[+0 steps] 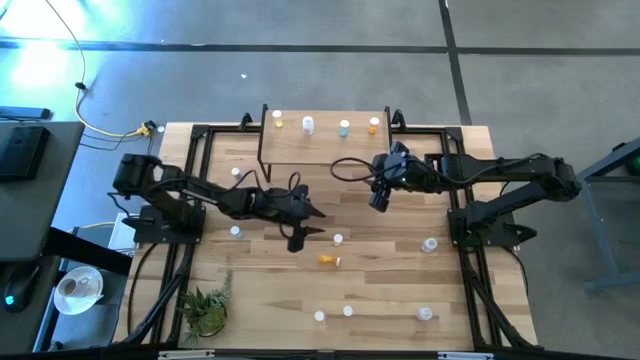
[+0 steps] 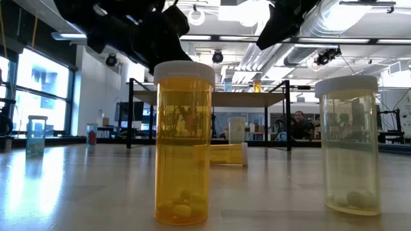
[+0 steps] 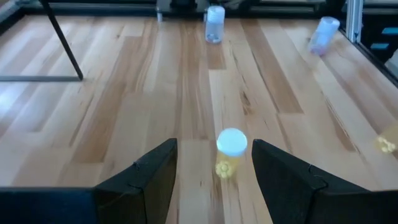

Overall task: Pick and place medicine bottles onto shelf by color
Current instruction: Put the top yellow pill bottle on the shelf aligned with the yellow pill bottle

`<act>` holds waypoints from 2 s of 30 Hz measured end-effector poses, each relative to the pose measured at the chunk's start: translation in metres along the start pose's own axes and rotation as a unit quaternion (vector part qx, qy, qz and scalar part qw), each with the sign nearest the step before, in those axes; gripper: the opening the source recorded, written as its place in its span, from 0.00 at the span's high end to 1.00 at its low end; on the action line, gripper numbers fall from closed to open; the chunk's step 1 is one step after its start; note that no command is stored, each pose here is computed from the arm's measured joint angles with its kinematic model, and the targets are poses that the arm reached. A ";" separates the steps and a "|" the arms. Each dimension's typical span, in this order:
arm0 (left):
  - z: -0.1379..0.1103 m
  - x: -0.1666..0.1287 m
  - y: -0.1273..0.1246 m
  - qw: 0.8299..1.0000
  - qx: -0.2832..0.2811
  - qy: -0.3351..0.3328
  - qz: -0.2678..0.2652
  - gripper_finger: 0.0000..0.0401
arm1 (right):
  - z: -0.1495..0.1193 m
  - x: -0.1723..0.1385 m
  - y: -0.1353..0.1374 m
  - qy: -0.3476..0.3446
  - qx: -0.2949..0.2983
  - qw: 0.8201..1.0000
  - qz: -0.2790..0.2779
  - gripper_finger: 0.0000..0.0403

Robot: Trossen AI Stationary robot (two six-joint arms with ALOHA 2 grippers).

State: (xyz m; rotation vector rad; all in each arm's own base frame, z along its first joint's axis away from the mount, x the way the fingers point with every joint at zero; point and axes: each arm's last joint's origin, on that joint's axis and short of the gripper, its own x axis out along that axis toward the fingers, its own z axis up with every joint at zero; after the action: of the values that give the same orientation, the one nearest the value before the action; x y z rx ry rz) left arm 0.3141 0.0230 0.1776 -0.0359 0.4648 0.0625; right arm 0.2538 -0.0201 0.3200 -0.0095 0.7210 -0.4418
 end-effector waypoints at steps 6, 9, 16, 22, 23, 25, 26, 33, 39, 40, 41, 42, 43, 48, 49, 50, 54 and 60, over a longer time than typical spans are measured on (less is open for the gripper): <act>-0.007 0.014 0.000 1.000 -0.008 -0.016 0.000 0.51 | 0.002 0.000 -0.001 -0.010 0.004 1.000 -0.003 0.57; -0.013 0.022 0.001 1.000 -0.004 -0.016 0.000 0.51 | 0.002 0.000 -0.001 -0.011 0.003 1.000 -0.006 0.57; -0.028 0.038 0.001 1.000 -0.004 -0.018 -0.002 0.51 | 0.002 0.000 -0.001 -0.011 0.003 1.000 -0.006 0.57; -0.034 0.050 0.001 1.000 -0.016 -0.011 -0.013 0.51 | 0.002 0.000 -0.001 -0.011 0.003 1.000 -0.006 0.57; -0.033 0.053 0.000 1.000 -0.016 -0.011 -0.022 0.51 | 0.002 0.000 -0.001 -0.011 0.003 1.000 -0.006 0.57; -0.032 0.057 -0.001 0.999 -0.016 -0.011 -0.040 0.51 | 0.002 0.000 -0.001 -0.011 0.003 1.000 -0.006 0.57; -0.031 0.059 -0.002 0.999 -0.016 -0.012 -0.046 0.51 | 0.002 0.000 -0.001 -0.011 0.003 1.000 -0.006 0.57; -0.029 0.062 -0.003 0.999 -0.015 -0.006 -0.041 0.51 | 0.002 0.000 -0.001 -0.011 0.003 1.000 -0.006 0.57; -0.029 0.062 -0.003 0.999 -0.015 -0.007 -0.035 0.51 | 0.002 0.000 -0.001 -0.011 0.003 1.000 -0.006 0.57; -0.029 0.062 -0.003 0.999 -0.015 -0.007 -0.036 0.51 | 0.002 0.000 -0.001 -0.011 0.003 1.000 -0.006 0.57; -0.029 0.062 -0.003 0.999 -0.014 -0.007 -0.036 0.51 | 0.002 0.000 -0.001 -0.011 0.003 1.000 -0.006 0.57; -0.029 0.062 -0.004 0.999 -0.014 -0.007 -0.037 0.51 | 0.002 0.000 -0.001 -0.011 0.003 1.000 -0.006 0.57; -0.029 0.062 -0.005 0.999 -0.013 -0.007 -0.038 0.51 | 0.002 0.000 -0.001 -0.011 0.003 1.000 -0.006 0.57; -0.029 0.062 -0.010 0.999 -0.002 -0.007 -0.039 0.51 | 0.002 0.000 -0.001 -0.011 0.003 1.000 -0.006 0.57; -0.029 0.062 -0.011 0.999 -0.001 -0.007 -0.033 0.51 | 0.002 0.000 -0.001 -0.011 0.003 1.000 -0.006 0.57; -0.029 0.062 -0.011 1.000 0.000 -0.007 -0.028 0.51 | 0.002 0.000 -0.001 -0.011 0.003 1.000 -0.006 0.57; -0.029 0.062 -0.011 1.000 0.000 -0.007 -0.024 0.51 | 0.002 0.000 -0.001 -0.011 0.003 1.000 -0.006 0.57; -0.032 0.066 -0.011 1.000 -0.009 -0.001 -0.022 0.51 | 0.002 0.000 -0.001 -0.011 0.003 1.000 -0.006 0.57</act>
State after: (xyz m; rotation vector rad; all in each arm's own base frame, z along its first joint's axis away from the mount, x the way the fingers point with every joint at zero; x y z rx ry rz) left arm 0.3596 0.0144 0.1193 -0.0637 0.4606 0.0232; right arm 0.2552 -0.0211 0.3216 -0.0127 0.6988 -0.4545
